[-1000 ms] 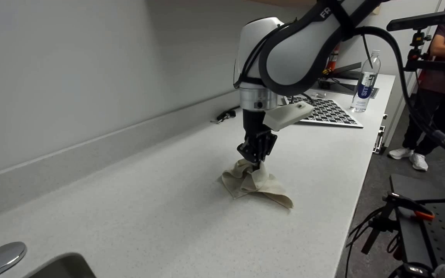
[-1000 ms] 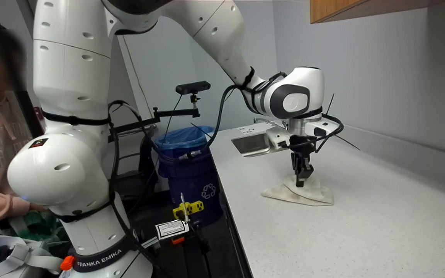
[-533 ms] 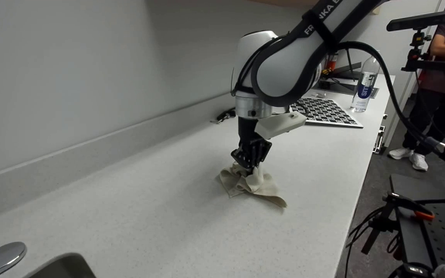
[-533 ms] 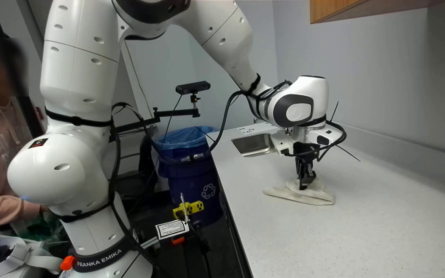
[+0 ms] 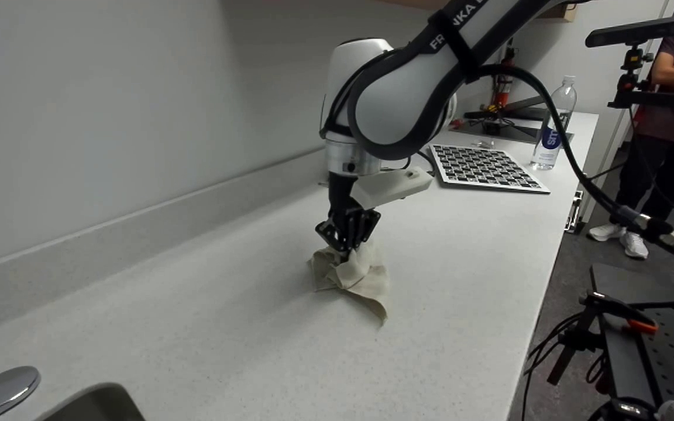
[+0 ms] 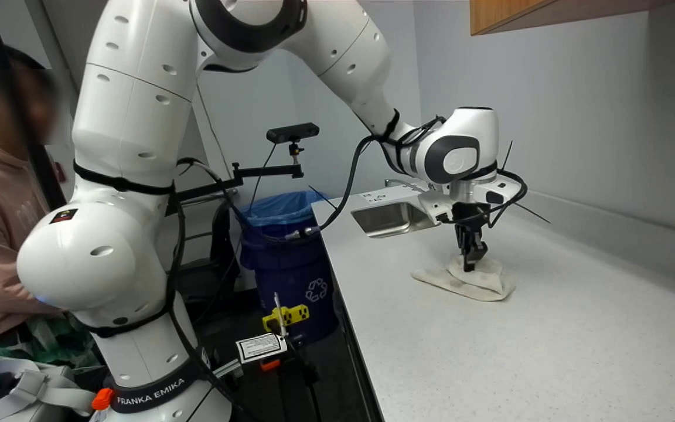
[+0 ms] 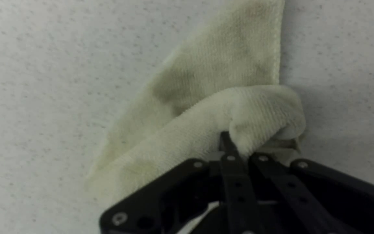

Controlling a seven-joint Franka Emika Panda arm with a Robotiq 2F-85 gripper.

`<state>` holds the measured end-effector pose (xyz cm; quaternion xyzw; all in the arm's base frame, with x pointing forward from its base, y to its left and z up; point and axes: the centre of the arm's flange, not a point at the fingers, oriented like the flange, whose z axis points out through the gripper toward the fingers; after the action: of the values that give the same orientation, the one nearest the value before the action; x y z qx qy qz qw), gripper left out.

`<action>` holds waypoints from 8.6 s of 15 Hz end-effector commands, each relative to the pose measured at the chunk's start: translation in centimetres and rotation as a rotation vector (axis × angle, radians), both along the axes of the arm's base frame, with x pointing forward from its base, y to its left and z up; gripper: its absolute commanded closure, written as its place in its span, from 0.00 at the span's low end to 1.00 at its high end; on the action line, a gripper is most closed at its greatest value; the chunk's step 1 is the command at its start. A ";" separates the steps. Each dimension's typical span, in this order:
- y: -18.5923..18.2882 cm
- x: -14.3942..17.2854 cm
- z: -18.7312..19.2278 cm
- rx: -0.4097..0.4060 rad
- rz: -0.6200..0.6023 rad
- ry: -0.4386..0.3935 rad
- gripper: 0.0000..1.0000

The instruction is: Use the towel to wipe the countertop

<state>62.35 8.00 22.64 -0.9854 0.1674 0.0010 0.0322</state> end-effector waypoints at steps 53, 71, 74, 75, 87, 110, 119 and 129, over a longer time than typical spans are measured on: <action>-15.8 -12.0 -4.6 0.044 -0.652 0.074 0.99; 4.4 0.3 4.9 -0.013 -0.038 -0.067 0.99; 6.6 0.9 8.9 -0.008 0.021 -0.171 0.99; 6.9 0.8 10.3 -0.008 0.033 -0.211 0.99; 2.6 1.7 3.1 -0.056 -0.024 -0.073 0.99; 16.6 5.8 0.6 -0.035 0.213 0.001 0.99; 17.4 5.4 -0.8 -0.044 0.276 0.004 0.99; 0.7 5.0 -3.0 -0.022 -0.053 0.040 0.99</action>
<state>69.45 14.29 21.29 -0.9898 0.1417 0.0046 0.0128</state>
